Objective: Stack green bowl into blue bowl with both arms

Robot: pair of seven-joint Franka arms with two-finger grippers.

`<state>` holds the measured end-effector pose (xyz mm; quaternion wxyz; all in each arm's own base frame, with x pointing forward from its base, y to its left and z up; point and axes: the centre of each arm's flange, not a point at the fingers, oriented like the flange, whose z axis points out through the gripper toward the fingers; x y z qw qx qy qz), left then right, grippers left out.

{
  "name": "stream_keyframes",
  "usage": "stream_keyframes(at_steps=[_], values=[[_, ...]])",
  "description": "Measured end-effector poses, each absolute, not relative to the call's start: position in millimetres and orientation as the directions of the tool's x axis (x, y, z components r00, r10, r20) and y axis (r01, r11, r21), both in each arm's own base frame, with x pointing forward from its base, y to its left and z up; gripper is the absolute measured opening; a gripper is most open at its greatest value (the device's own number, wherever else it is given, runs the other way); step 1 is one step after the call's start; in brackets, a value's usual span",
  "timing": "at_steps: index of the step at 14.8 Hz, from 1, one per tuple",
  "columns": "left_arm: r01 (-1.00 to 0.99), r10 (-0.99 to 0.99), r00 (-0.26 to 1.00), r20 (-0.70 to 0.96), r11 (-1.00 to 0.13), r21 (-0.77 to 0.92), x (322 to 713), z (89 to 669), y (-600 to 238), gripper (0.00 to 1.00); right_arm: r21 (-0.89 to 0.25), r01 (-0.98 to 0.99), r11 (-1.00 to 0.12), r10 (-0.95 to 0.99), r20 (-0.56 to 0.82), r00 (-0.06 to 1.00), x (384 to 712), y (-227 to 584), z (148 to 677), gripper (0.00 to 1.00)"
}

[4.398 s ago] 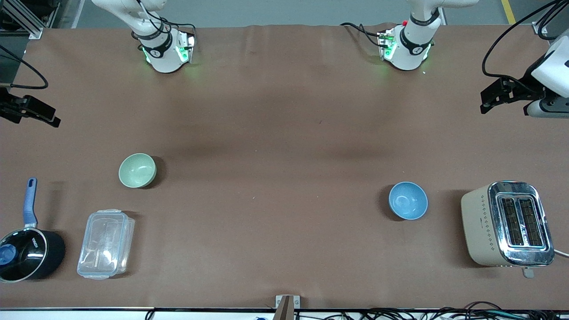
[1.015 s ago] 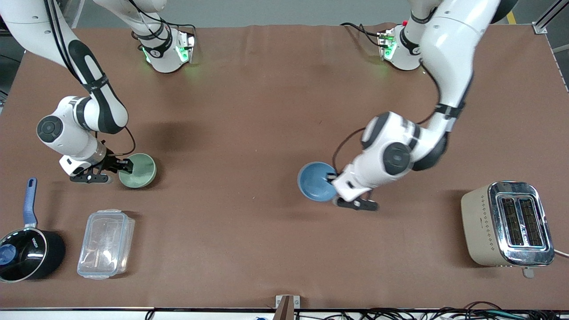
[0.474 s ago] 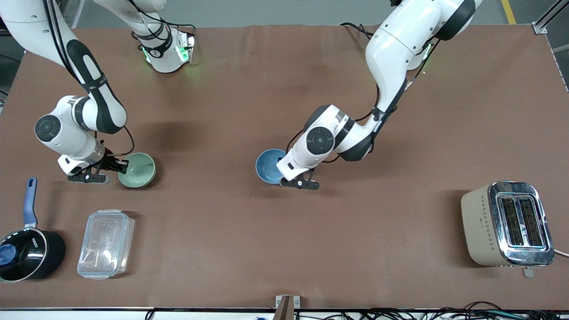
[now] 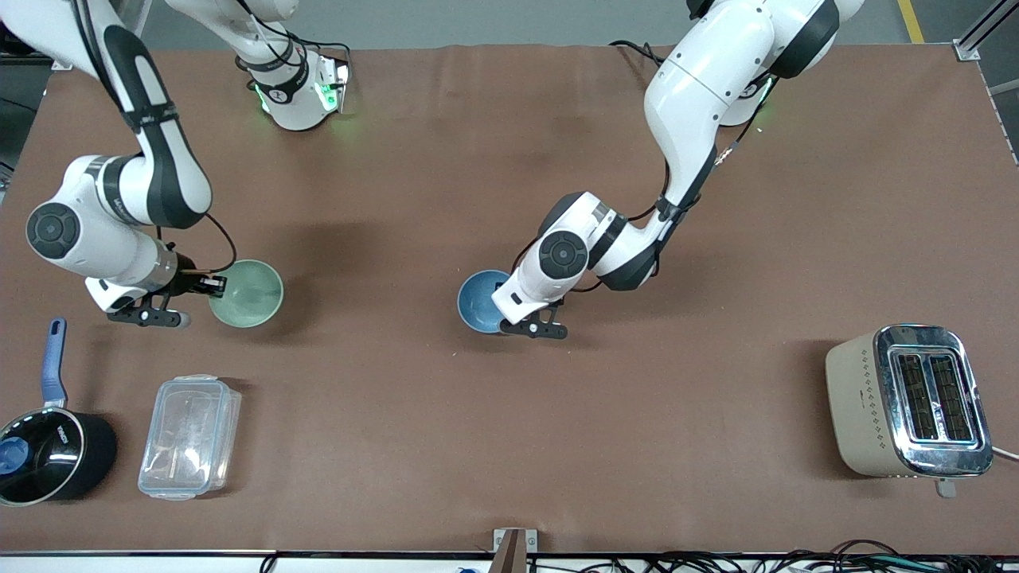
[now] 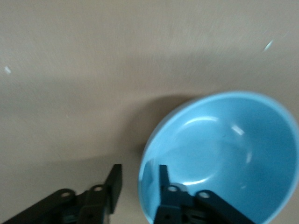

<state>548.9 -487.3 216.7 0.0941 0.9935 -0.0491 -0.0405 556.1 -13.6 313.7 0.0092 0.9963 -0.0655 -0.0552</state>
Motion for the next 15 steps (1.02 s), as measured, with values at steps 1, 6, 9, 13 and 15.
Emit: stream_keyframes(at_steps=[1,6,9,13,15], values=[[-0.082,-0.092,0.995,-0.046,-0.98,0.182,562,239,-479,0.57,0.033,-0.15,-0.988,-0.153,-0.105,0.983,557,15,324,0.06],[0.063,0.068,0.996,0.059,-0.994,0.091,627,443,-341,1.0,0.03,-0.257,-0.966,-0.259,-0.056,0.964,539,184,348,0.06],[0.07,0.077,0.993,0.087,-0.994,0.082,633,532,-241,1.0,-0.04,-0.301,-0.953,-0.298,-0.069,0.952,527,274,361,0.06],[-0.027,-0.023,0.998,0.056,-0.998,0.058,617,589,-150,1.0,-0.058,-0.333,-0.941,-0.329,-0.07,0.942,527,350,334,0.06],[-0.08,-0.077,0.996,0.054,-0.995,0.053,609,605,-123,1.0,-0.072,-0.337,-0.939,-0.333,-0.061,0.941,525,378,311,0.06]])
